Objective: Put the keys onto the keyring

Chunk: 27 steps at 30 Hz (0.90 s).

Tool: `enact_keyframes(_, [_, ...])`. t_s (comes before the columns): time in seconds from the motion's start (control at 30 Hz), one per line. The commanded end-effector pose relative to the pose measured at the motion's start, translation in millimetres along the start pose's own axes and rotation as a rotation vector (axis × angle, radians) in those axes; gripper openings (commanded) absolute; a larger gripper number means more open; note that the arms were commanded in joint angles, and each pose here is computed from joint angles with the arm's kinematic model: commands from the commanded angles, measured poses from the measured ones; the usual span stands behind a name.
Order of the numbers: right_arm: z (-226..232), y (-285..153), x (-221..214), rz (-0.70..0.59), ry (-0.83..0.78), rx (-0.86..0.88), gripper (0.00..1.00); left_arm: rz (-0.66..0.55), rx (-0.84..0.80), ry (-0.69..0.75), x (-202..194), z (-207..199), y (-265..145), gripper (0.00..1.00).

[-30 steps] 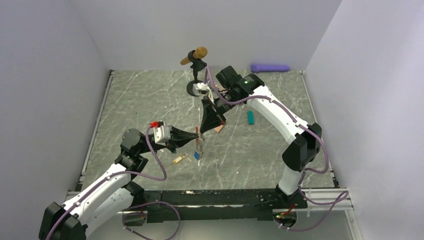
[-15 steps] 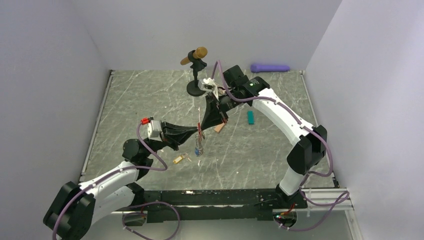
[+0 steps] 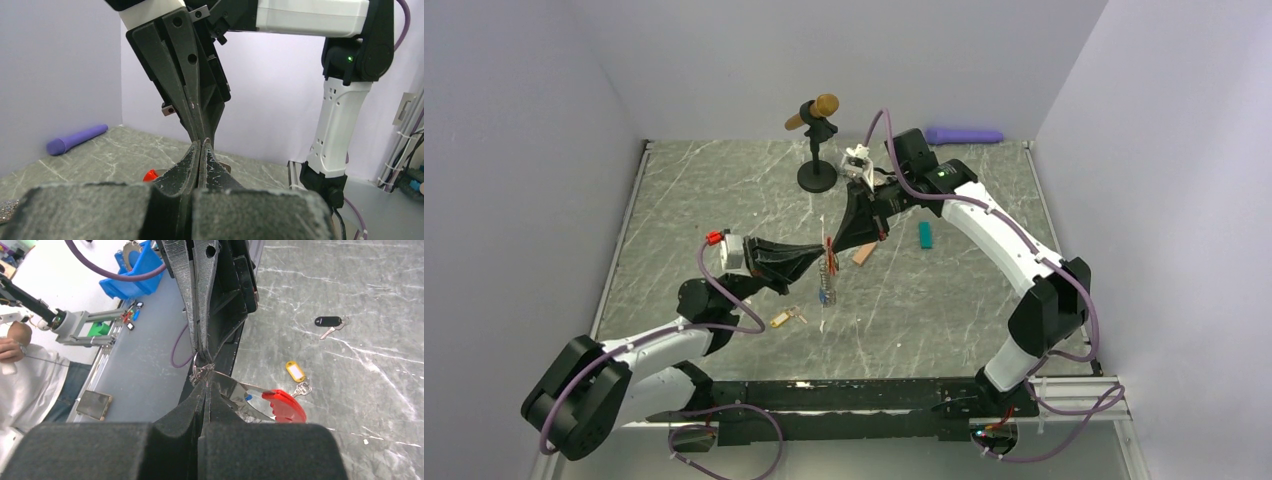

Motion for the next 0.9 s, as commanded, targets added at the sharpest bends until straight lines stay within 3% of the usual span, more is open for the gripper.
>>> enact_keyframes(0.0, [13.5,-3.4,11.2,-0.035,-0.05,0.016,0.0,-0.209,-0.003,0.035,42.5,-1.5,18.6,0.0])
enact_keyframes(0.37, [9.4,-8.1,8.6,-0.079,0.028,0.03,0.0,-0.243,-0.01,0.016,46.0,-2.3,39.3,0.0])
enact_keyframes(0.77, [21.6,-32.7,13.2,-0.139,-0.003,-0.009,0.0,-0.215,-0.025,-0.013,37.4,-5.4,37.5,0.0])
enact_keyframes(0.87, [23.5,-34.7,14.6,-0.148,-0.003,-0.027,0.12,-0.209,-0.033,-0.019,35.9,-6.9,36.7,0.0])
Point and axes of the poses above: each gripper's point midway between its finger pads, its own y axis out along the fingers, its own z axis along the line the jaws close on, x = y × z, the point moved 5 cm from there along -y, back along the fingers, and after that the axes turned 12 degrees about y, right-handed, at the moved point
